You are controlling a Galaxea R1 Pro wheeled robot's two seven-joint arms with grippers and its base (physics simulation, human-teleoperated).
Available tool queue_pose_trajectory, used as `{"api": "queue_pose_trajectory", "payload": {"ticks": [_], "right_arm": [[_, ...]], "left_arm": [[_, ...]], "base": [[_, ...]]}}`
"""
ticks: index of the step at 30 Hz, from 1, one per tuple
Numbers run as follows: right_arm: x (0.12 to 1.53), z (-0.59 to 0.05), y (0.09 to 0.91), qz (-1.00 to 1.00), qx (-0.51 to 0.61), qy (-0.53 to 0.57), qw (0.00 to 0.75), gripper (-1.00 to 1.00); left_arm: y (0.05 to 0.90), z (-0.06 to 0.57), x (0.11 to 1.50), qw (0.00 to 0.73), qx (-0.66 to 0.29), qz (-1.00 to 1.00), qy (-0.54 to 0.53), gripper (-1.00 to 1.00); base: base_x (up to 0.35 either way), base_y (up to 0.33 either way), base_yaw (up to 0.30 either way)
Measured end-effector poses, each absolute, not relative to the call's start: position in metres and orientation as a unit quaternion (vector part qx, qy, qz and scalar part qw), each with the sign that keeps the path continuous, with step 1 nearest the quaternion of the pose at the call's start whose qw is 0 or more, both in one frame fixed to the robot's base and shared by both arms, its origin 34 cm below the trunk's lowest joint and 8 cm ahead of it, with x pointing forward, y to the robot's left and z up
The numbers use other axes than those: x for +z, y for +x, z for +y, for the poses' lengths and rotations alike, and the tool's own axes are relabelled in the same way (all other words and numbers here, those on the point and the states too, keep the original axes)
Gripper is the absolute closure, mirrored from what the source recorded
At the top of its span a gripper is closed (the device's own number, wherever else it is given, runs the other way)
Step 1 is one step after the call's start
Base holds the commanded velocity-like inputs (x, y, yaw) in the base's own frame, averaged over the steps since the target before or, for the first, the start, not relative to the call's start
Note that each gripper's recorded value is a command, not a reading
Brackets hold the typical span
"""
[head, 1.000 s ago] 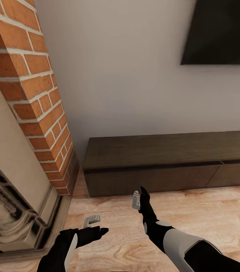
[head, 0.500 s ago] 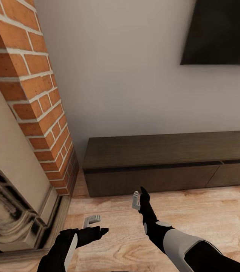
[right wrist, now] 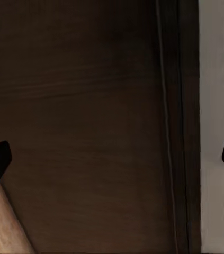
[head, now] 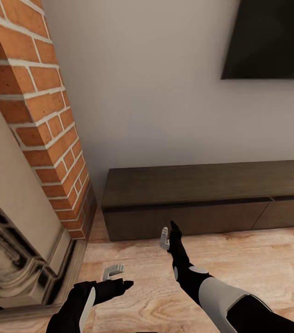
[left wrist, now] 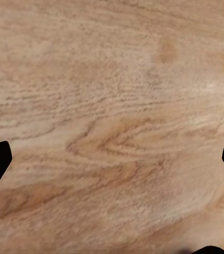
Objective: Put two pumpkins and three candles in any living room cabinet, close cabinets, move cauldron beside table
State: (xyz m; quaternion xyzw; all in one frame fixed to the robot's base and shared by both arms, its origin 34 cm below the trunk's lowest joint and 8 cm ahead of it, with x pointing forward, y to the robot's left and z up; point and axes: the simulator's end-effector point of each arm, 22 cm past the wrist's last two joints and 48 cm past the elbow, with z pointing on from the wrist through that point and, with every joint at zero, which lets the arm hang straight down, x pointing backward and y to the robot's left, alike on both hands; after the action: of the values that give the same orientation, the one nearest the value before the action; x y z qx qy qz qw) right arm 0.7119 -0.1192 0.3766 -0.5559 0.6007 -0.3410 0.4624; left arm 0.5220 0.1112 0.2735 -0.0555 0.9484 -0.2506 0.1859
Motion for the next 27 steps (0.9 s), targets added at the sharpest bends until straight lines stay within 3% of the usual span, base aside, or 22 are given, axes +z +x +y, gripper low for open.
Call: {"api": "queue_pose_trajectory", "payload": {"ticks": [27], "right_arm": [[0.395, -0.123, 0.717, 0.585, -0.368, -0.534, 0.487, -1.0]], "left_arm": [[0.524, 0.11, 0.27, 0.201, -0.249, 0.946, -0.052, -1.0]], "base": [[0.0, 0.0, 0.0]]}}
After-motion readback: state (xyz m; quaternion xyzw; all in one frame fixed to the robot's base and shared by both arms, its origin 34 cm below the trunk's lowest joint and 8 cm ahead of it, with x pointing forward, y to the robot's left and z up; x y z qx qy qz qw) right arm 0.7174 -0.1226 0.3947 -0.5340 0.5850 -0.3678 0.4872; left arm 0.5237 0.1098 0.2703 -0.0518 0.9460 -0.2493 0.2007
